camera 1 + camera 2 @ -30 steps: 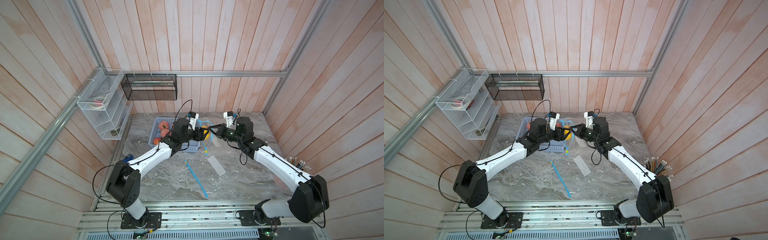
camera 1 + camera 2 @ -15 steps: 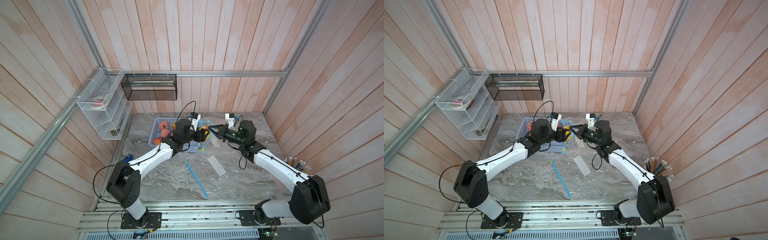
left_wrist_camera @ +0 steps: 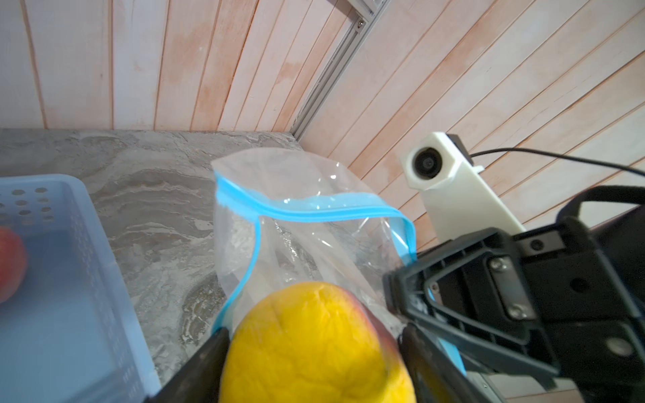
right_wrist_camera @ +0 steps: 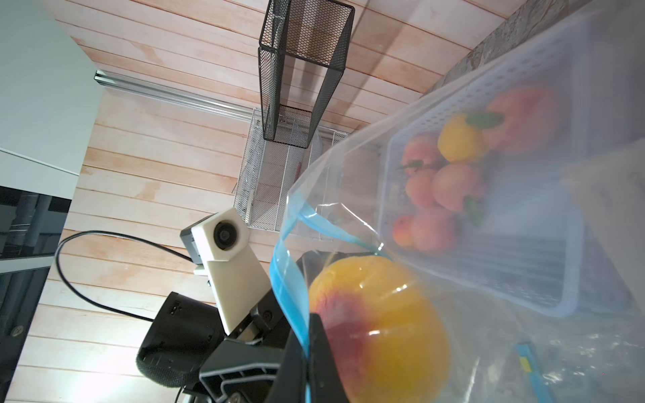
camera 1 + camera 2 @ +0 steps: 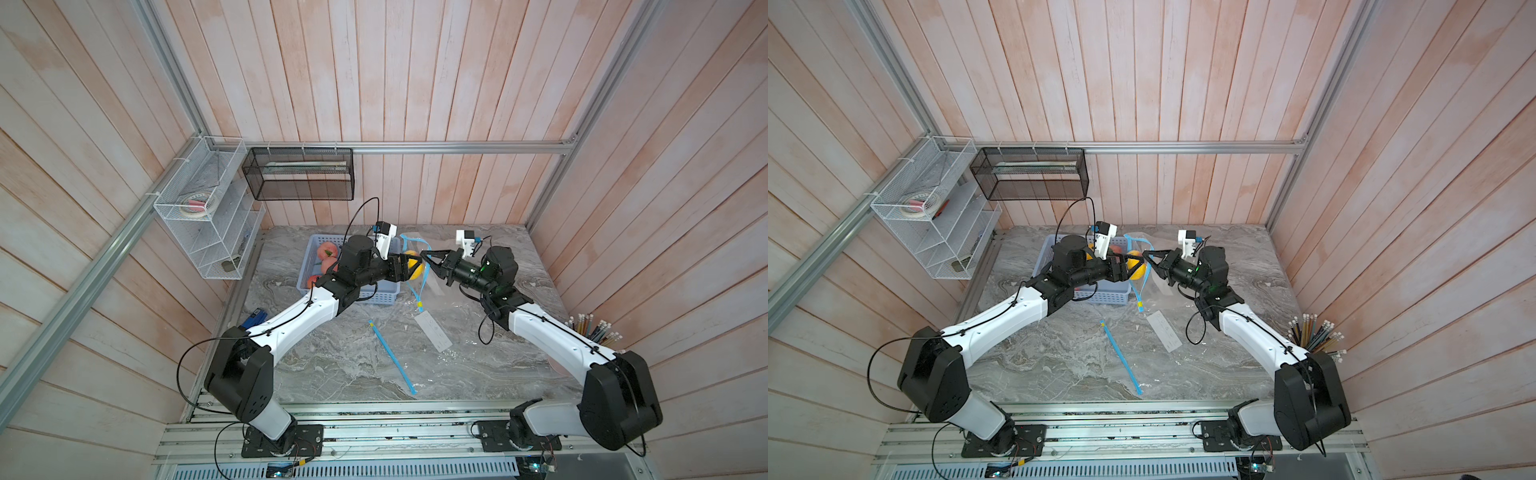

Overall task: Place the peach in a zip-top bag and seal the zipper
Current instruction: Place the peach in the zipper food storage bag.

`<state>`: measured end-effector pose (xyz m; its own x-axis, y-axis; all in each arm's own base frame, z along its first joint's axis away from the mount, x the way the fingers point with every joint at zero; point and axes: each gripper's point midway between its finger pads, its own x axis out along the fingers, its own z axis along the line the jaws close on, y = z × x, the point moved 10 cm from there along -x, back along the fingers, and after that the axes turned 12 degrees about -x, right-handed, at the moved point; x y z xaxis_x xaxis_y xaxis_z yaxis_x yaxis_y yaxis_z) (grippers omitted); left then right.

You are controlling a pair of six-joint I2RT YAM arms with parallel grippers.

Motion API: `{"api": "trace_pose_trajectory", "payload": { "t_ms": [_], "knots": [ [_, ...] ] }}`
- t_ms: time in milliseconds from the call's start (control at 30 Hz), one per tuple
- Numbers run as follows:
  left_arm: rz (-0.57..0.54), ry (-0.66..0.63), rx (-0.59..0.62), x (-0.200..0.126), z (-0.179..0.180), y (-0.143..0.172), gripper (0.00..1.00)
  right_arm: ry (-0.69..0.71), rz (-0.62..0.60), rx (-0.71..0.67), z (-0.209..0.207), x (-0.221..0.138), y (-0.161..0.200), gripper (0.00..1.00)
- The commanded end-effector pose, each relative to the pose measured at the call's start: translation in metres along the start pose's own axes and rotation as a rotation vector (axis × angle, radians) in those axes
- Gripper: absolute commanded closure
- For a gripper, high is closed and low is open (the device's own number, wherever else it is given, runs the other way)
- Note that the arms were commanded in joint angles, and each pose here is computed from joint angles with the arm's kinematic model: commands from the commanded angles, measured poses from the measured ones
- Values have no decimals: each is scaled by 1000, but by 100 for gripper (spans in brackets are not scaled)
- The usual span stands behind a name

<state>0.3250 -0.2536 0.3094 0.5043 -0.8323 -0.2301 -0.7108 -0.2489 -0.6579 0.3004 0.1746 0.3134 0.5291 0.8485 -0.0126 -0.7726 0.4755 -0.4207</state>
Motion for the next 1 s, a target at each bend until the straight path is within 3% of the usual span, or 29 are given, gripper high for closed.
{"api": "trace_pose_trajectory", "payload": {
  "t_ms": [0, 200, 400, 567, 967],
  "knots": [
    [-49, 94, -50, -6, -13, -5, 23, -33, 18, 41, -3, 1, 3, 100],
    [-78, 36, -133, 0, -7, -2, 23, -24, 18, 102, -12, 6, 4, 100],
    [-78, -100, -211, 2, 10, -1, 11, -24, 17, 123, -15, 11, 0, 100],
    [-56, -64, -275, -4, 14, -8, 4, -26, 21, 171, -24, 12, 2, 100],
    [-46, -28, -329, -6, 15, -11, 4, -11, 20, 303, -49, 14, 12, 100]
  ]
}}
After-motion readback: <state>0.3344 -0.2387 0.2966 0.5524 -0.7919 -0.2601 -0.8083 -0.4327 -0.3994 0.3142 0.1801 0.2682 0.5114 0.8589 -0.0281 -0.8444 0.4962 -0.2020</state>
